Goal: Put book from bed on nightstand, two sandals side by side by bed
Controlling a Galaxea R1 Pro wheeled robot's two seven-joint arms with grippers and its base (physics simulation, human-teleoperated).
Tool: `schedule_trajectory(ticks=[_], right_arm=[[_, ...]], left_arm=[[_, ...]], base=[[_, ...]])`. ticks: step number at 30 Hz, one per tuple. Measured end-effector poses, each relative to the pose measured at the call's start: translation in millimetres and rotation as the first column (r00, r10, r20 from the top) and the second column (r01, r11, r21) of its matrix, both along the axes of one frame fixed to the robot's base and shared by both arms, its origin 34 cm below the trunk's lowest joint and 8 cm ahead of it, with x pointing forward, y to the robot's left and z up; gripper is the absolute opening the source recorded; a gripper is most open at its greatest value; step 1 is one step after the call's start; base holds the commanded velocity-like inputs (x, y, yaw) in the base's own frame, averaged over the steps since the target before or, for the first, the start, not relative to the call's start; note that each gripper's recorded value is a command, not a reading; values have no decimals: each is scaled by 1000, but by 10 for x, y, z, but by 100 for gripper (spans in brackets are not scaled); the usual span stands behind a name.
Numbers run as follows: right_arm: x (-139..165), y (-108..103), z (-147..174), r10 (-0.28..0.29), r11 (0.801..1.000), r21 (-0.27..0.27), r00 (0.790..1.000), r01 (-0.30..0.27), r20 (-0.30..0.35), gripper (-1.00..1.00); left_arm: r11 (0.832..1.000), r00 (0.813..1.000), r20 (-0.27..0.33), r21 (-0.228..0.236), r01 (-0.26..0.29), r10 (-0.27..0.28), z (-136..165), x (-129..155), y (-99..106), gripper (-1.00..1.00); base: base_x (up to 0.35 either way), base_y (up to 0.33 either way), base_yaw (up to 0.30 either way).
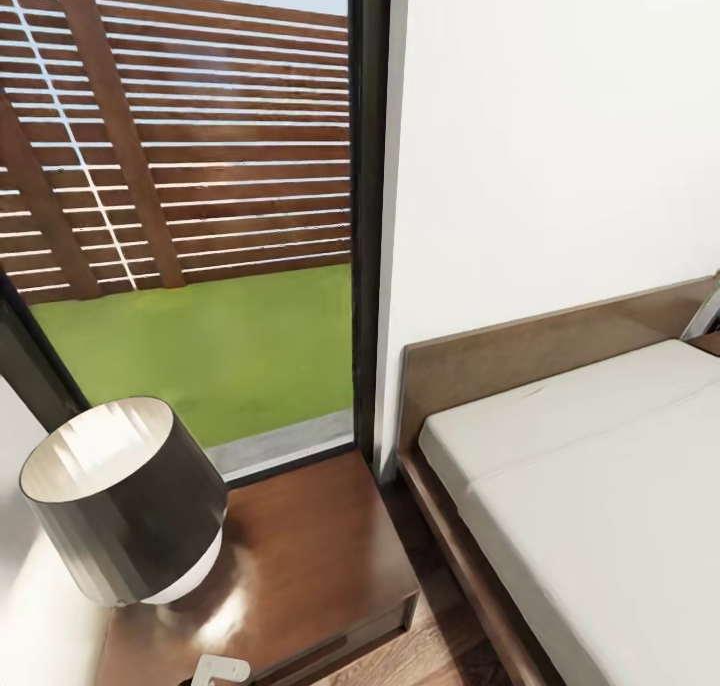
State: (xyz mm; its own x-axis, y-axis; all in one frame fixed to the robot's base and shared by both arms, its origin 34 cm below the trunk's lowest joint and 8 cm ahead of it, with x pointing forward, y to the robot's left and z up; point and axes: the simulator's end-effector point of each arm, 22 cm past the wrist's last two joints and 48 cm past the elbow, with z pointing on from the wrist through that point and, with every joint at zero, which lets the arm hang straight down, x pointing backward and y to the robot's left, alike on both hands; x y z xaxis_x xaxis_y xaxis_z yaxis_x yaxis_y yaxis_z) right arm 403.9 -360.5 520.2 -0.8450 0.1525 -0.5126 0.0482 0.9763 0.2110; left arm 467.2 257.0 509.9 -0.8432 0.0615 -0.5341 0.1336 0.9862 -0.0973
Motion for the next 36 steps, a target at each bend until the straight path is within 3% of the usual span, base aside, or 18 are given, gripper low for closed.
schedule_trajectory(ticks=[18, 32, 36], right_arm=[[-7, 4, 277, 1, 1000, 2, 1000, -1, -1, 100], [6, 1, 285, 5, 1000, 1, 1000, -5, 3, 100], [201, -38, 378, 16, 1000, -12, 999, -16, 48, 100]], left_arm=[[1000, 1000, -1, 0, 0, 0, 276, -7, -4, 100], [1000, 1000, -1, 0, 0, 0, 276, -9, -2, 100], [1000, 1000, -1, 0, 0, 0, 276, -7, -2, 100]], base=[[0, 0, -7], [0, 0, -230], [0, 0, -30]])
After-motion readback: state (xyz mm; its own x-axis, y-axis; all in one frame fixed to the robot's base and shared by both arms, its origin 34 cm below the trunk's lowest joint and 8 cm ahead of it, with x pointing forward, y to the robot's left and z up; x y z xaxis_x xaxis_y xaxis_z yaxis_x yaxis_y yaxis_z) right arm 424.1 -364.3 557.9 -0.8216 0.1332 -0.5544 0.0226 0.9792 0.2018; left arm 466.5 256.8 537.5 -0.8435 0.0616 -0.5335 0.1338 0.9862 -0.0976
